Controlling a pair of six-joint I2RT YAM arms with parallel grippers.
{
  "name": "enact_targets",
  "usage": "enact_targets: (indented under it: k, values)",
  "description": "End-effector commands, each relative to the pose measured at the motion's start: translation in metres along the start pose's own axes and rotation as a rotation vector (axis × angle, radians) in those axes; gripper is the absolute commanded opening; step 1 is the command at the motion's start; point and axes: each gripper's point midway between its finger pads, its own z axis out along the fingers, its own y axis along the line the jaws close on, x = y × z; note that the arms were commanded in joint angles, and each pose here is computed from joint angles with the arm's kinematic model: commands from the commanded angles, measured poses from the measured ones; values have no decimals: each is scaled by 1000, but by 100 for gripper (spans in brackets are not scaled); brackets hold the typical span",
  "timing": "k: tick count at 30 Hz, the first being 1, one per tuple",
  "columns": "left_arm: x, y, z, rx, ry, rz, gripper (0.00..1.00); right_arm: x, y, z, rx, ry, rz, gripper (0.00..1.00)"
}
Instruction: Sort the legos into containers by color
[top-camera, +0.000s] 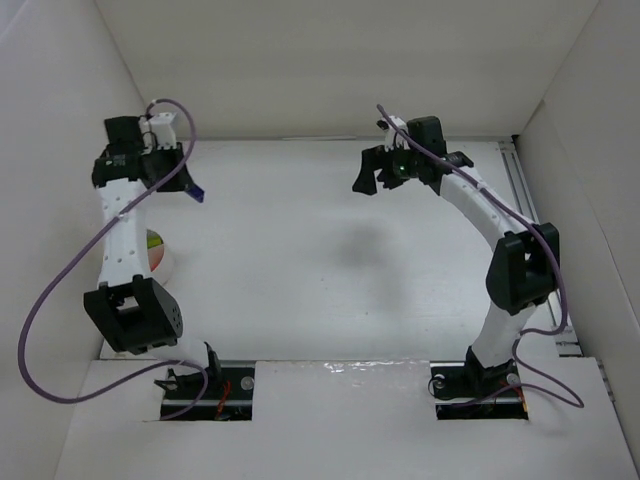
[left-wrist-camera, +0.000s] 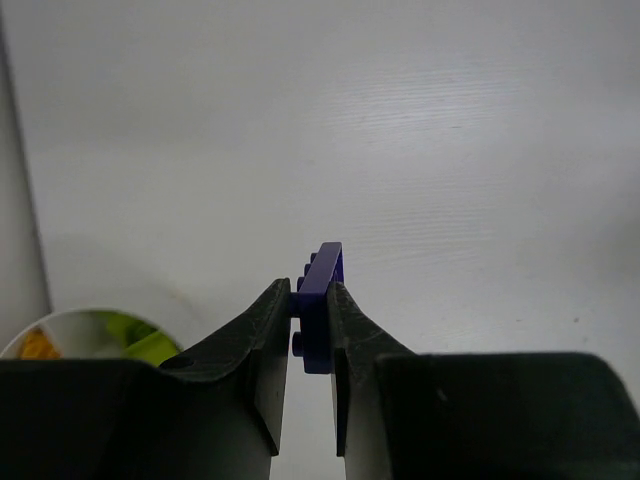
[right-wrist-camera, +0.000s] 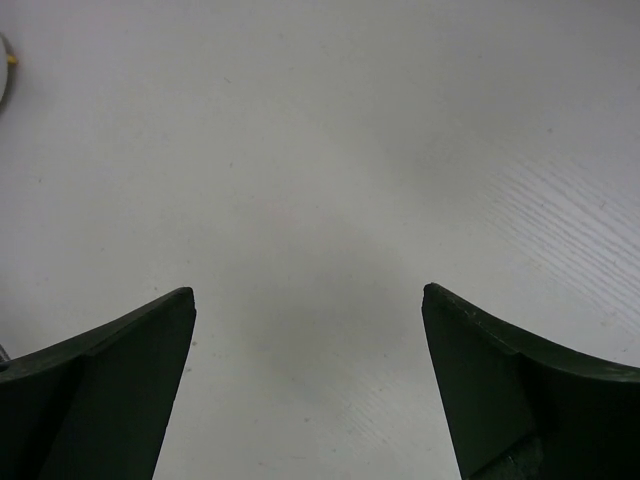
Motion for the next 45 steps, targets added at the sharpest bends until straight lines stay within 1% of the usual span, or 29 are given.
enact_targets:
  k: [1, 2, 4, 5, 6, 8, 10, 11, 15, 17, 21, 23, 26, 32, 35, 40, 45]
  values:
    - [23, 35, -43, -93, 65, 27, 0, -23, 12, -9, -55, -38, 25, 99]
    - [27, 37, -52, -102, 78, 19, 0, -26, 12, -8, -55, -48, 19, 99]
    - [29, 44, -66, -129, 67, -4, 0, -25, 10, -4, -55, -49, 19, 99]
    - [34, 52, -79, -172, 68, -14, 0, -28, 14, -2, -64, -59, 6, 99]
    - [40, 56, -83, -194, 84, -12, 0, -30, 14, -2, -64, -69, 0, 99]
    - [48, 60, -95, -230, 92, -17, 0, -30, 13, 1, -65, -70, 21, 99]
    - [56, 74, -108, -284, 106, -47, 0, -35, 13, 5, -68, -90, 32, 99]
    - [59, 72, -109, -281, 115, -52, 0, -35, 11, 5, -59, -92, 32, 99]
    - [77, 92, -122, -350, 156, -122, 0, -40, 13, 8, -76, -111, 71, 99]
    - [82, 104, -130, -407, 172, -139, 0, -42, 12, 6, -86, -119, 81, 99]
    - [83, 116, -133, -473, 186, -147, 1, -48, 2, 6, -75, -144, 98, 99]
    - [87, 121, -132, -495, 206, -151, 2, -50, 5, 6, -88, -151, 115, 99]
    - [85, 132, -132, -529, 211, -128, 2, -47, -3, 6, -96, -147, 152, 99]
    - [96, 143, -121, -551, 238, -123, 2, -43, -4, 9, -97, -146, 171, 99]
    - [93, 147, -118, -558, 220, -116, 2, -46, -8, 7, -92, -157, 181, 99]
    - [98, 151, -104, -528, 238, -126, 2, -46, -9, 5, -105, -156, 192, 99]
    - [93, 154, -97, -525, 231, -116, 4, -46, -14, 3, -98, -160, 196, 99]
